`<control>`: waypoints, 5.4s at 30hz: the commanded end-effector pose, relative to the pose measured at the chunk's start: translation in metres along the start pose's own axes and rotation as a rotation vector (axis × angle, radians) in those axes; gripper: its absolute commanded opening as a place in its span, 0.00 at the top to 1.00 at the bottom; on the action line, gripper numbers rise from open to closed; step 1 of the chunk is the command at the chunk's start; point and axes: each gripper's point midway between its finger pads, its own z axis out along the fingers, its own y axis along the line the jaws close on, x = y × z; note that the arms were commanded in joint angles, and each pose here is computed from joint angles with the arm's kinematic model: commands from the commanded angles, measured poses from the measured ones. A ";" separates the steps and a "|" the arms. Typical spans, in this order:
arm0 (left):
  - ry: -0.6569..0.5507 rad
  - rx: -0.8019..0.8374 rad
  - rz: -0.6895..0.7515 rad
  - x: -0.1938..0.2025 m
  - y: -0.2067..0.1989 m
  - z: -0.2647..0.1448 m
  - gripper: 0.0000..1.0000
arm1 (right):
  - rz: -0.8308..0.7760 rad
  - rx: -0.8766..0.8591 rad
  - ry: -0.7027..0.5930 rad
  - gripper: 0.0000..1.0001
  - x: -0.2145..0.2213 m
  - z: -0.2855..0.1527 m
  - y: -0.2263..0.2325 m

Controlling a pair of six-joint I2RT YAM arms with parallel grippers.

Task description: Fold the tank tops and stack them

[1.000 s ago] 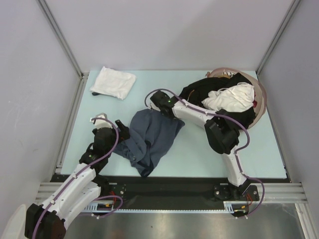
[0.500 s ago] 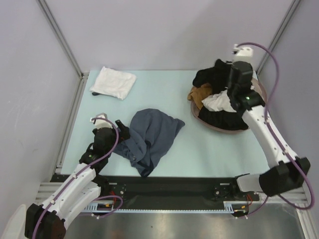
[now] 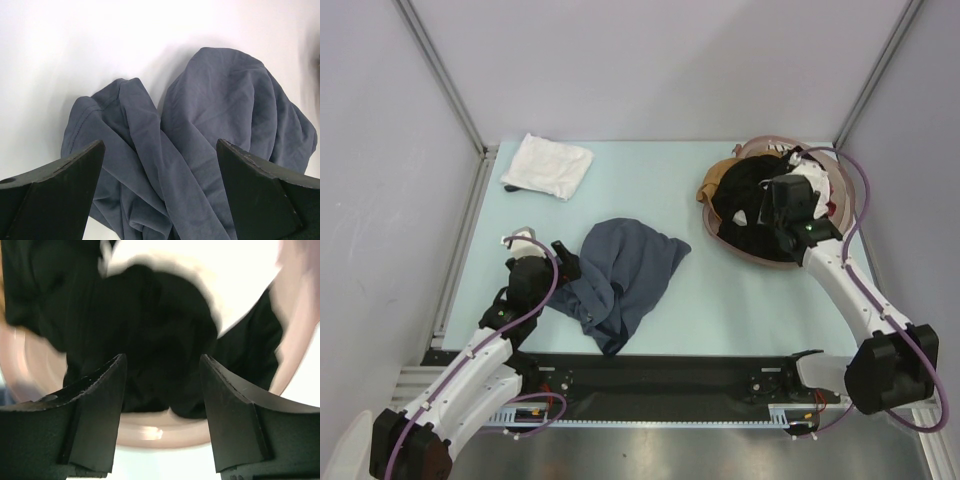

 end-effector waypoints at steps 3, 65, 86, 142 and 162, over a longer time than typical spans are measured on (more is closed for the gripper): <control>-0.039 0.053 0.007 -0.014 -0.014 -0.002 0.00 | 0.100 -0.052 0.165 0.36 0.052 -0.015 0.003; -0.023 0.064 0.027 -0.008 -0.015 0.004 0.00 | -0.386 -0.391 -0.081 1.00 -0.108 0.172 0.146; 0.018 0.114 0.018 -0.011 -0.031 -0.004 0.00 | -0.221 -0.584 -0.144 0.00 -0.103 0.001 0.221; 0.349 0.124 0.057 0.045 -0.058 -0.031 0.05 | -0.047 -0.483 0.362 0.37 0.121 0.010 0.143; 0.292 -0.014 0.025 0.023 -0.028 -0.005 1.00 | -0.033 -0.677 0.500 1.00 0.171 0.017 0.236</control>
